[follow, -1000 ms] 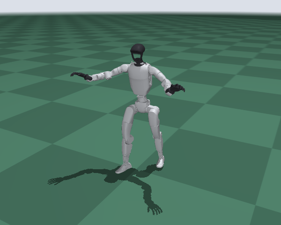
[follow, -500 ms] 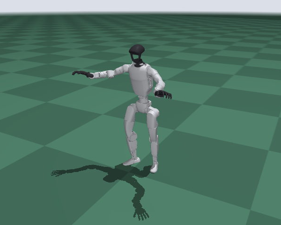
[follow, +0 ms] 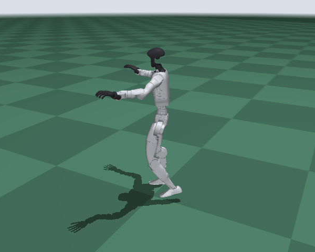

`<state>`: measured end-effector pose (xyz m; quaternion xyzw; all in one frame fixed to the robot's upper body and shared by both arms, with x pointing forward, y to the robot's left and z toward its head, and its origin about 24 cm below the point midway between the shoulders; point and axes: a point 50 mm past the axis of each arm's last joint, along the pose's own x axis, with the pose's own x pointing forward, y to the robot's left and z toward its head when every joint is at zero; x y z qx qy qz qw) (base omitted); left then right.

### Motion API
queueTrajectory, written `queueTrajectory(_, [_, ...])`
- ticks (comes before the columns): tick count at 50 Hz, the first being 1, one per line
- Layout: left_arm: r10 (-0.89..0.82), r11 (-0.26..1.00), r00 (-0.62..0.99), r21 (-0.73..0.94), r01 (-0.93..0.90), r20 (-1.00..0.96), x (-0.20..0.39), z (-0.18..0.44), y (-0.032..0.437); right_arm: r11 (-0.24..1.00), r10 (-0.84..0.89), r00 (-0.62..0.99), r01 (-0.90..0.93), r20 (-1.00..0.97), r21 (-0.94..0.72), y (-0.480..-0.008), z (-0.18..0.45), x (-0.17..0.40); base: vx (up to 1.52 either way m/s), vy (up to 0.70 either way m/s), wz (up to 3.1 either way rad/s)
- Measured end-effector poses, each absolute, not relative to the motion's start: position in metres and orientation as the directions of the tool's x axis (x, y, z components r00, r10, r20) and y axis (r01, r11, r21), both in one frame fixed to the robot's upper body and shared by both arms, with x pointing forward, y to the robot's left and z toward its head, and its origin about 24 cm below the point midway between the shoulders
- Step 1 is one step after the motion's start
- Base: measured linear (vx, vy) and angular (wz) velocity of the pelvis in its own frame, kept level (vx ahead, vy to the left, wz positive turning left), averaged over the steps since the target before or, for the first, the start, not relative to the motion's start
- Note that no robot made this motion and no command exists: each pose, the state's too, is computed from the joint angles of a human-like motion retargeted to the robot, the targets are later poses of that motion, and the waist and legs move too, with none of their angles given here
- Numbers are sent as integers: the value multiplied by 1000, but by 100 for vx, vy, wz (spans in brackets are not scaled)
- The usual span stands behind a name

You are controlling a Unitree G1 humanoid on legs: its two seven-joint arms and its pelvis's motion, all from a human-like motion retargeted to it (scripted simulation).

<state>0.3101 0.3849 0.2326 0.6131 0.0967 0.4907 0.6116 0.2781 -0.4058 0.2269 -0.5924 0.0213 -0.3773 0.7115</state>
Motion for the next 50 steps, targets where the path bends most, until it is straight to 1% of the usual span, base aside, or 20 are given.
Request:
queueTrajectory(5, [631,-199,468,712,-674,619,311,240,379,16,-412,732,601,542,-799,-383,237,287,12,16,-320])
queueTrajectory(8, [545,-135,389,535,-834,743,309,251,370,41,-312,690,697,653,-716,-369,246,289,3,27,-260])
queueTrajectory(10, [522,-96,332,442,-892,785,308,256,366,58,-281,668,729,689,-682,-363,247,289,-5,35,-197])
queueTrajectory(13, [440,59,169,160,-985,882,304,271,348,103,-215,580,814,786,-572,-352,251,287,-9,33,-153])
queueTrajectory(15, [400,153,107,49,-987,910,301,276,338,136,-187,551,834,813,-534,-347,248,286,-21,40,-151])
queueTrajectory(17, [387,338,-84,-226,-913,918,289,284,323,198,-145,452,885,880,-422,-338,249,281,-28,36,-180])
queueTrajectory(18, [385,388,-121,-279,-879,915,286,285,319,221,-140,430,892,892,-395,-336,248,280,-34,33,-197])
queueTrajectory(19, [392,386,-122,-283,-878,912,287,284,320,224,-143,432,890,890,-396,-337,246,280,-39,34,-208])
queueTrajectory(20, [403,359,-105,-262,-896,909,288,283,323,218,-150,447,885,882,-412,-338,245,280,-43,44,-215])
queueTrajectory(21, [424,271,-23,-151,-951,905,295,280,332,186,-169,501,862,849,-471,-342,244,283,-45,52,-212])
queueTrajectory(22, [462,167,86,8,-986,883,302,275,343,148,-198,569,822,798,-549,-347,242,287,-43,57,-203])
queueTrajectory(23, [538,39,230,249,-968,811,310,265,360,104,-246,660,746,710,-658,-354,237,292,-39,50,-199])
queueTrajectory(24, [592,-25,315,407,-913,742,312,257,370,90,-277,711,689,647,-719,-358,234,295,-36,41,-197])
queueTrajectory(25, [629,-63,370,520,-852,684,313,252,378,89,-297,744,646,599,-758,-360,232,297,-33,33,-203])
queueTrajectory(27, [671,-117,413,638,-761,616,310,244,390,90,-306,778,597,548,-797,-361,230,299,-32,27,-218])
queueTrajectory(30, [754,-186,429,788,-588,498,299,235,409,79,-332,823,511,461,-856,-363,227,304,-32,22,-237])
queueTrajectory(33, [808,-207,406,851,-483,427,287,230,424,74,-352,844,457,405,-886,-363,225,308,-33,15,-232])
queueTrajectory(37, [845,-203,367,869,-451,388,272,225,438,87,-357,859,421,366,-903,-359,219,313,-38,4,-211])
queueTrajectory(45, [890,-149,295,833,-532,348,246,204,454,99,-337,878,391,339,-915,-348,210,321,-51,-14,-169])
queueTrajectory(50, [884,-131,265,749,-650,384,241,194,452,69,-320,845,471,428,-879,-343,227,326,-65,-26,-76])
